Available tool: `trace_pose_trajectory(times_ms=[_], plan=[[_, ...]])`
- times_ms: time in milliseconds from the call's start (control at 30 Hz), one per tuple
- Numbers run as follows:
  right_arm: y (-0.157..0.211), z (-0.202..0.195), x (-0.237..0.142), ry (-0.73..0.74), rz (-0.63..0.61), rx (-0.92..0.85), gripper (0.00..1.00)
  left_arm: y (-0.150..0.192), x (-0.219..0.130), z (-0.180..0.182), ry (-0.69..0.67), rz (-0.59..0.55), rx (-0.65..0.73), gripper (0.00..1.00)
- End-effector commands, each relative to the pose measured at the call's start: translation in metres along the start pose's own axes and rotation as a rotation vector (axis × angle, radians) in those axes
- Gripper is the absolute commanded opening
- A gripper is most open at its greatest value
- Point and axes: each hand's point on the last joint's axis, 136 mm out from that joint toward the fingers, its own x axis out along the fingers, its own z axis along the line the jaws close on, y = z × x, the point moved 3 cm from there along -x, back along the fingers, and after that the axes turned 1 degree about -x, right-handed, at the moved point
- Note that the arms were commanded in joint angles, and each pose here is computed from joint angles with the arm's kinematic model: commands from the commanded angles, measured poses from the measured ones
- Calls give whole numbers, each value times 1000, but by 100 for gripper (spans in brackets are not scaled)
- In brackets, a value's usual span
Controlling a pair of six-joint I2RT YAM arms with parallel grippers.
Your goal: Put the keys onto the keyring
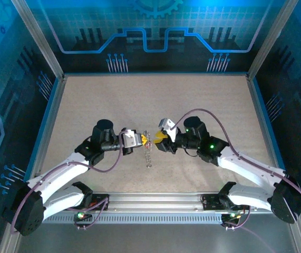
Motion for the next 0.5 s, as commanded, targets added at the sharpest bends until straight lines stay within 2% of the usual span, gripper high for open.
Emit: trace_pose_trajectory(times_ms=[0,133,467], plan=[[-3,-3,-5,33,-37,-157,34,-14,0,-7,44,-91,20,0],[-4,2,-3,-4,-60,-237,34,-21,-1,-14,94,-131,20,0],[-5,1,8,-2,-47,-258,29,-25,2,-21,165,-180,4,0]])
